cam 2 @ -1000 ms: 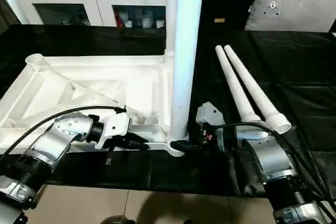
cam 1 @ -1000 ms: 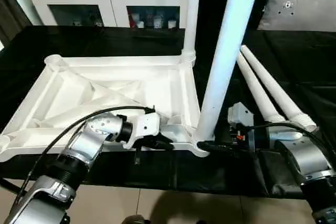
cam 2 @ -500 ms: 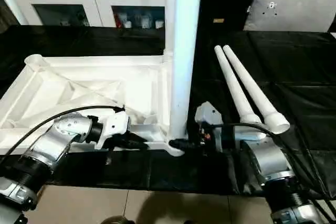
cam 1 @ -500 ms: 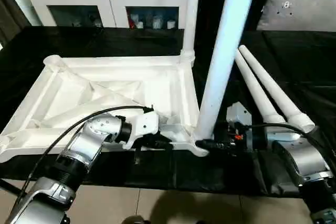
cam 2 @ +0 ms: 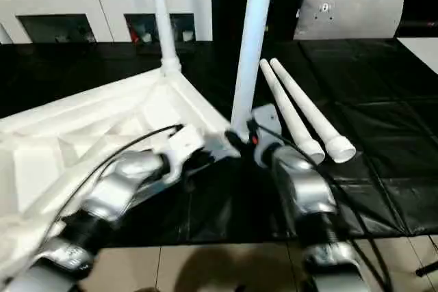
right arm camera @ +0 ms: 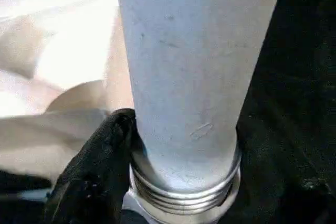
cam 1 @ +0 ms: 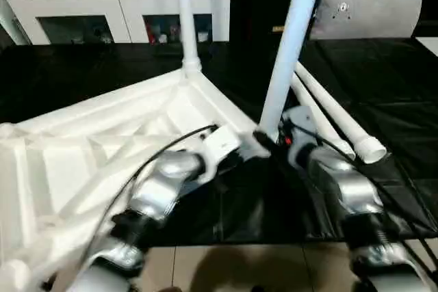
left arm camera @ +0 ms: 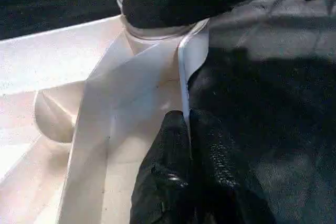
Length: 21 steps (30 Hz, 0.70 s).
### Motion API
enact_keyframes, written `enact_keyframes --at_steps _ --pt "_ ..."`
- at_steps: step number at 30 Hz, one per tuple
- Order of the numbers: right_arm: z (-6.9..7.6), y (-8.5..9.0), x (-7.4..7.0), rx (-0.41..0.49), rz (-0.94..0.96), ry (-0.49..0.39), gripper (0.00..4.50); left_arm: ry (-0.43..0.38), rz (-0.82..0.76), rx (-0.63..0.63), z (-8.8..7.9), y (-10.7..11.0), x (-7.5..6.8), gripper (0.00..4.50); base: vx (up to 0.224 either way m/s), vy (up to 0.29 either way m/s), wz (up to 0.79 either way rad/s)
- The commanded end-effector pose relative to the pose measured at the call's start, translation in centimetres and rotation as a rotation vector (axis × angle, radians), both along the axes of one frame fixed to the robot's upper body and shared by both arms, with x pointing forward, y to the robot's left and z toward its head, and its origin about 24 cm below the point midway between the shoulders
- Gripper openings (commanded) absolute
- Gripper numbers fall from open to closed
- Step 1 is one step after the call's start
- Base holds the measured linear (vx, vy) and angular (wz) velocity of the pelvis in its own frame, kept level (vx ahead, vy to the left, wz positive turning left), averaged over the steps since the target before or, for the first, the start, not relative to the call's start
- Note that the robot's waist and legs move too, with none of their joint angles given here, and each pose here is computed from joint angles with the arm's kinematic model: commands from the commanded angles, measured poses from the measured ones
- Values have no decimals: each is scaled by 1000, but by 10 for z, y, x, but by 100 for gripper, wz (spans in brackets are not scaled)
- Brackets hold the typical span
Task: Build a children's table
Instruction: Rotate leg to tighten
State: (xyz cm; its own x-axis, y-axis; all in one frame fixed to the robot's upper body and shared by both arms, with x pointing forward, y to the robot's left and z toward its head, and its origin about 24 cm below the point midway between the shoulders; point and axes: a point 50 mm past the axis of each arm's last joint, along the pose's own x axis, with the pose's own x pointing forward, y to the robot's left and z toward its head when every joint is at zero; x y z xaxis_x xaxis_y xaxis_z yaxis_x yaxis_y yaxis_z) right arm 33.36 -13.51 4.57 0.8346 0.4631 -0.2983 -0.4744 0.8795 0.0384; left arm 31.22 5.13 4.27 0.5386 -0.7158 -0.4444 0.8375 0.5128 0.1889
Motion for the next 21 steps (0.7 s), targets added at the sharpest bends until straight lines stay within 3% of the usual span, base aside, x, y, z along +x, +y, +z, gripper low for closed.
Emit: enact_keyframes --at_steps 1,5,13,19,21 --pt "-12 30 -9 76 100 71 338 -77 -101 -21 18 -27 -3 0 0 0 0" --pt "-10 26 -10 74 104 45 377 -78 -98 1 15 -20 -3 0 0 0 0" --pt "4 -9 -18 45 192 -64 443 -73 -156 46 7 12 0 0 0 0 0" --pt "18 -35 -25 -10 309 -120 443 -45 -295 53 8 30 -4 0 0 0 0" --pt "20 -37 -26 -16 332 -127 443 -42 -321 49 9 31 -6 0 0 0 0"
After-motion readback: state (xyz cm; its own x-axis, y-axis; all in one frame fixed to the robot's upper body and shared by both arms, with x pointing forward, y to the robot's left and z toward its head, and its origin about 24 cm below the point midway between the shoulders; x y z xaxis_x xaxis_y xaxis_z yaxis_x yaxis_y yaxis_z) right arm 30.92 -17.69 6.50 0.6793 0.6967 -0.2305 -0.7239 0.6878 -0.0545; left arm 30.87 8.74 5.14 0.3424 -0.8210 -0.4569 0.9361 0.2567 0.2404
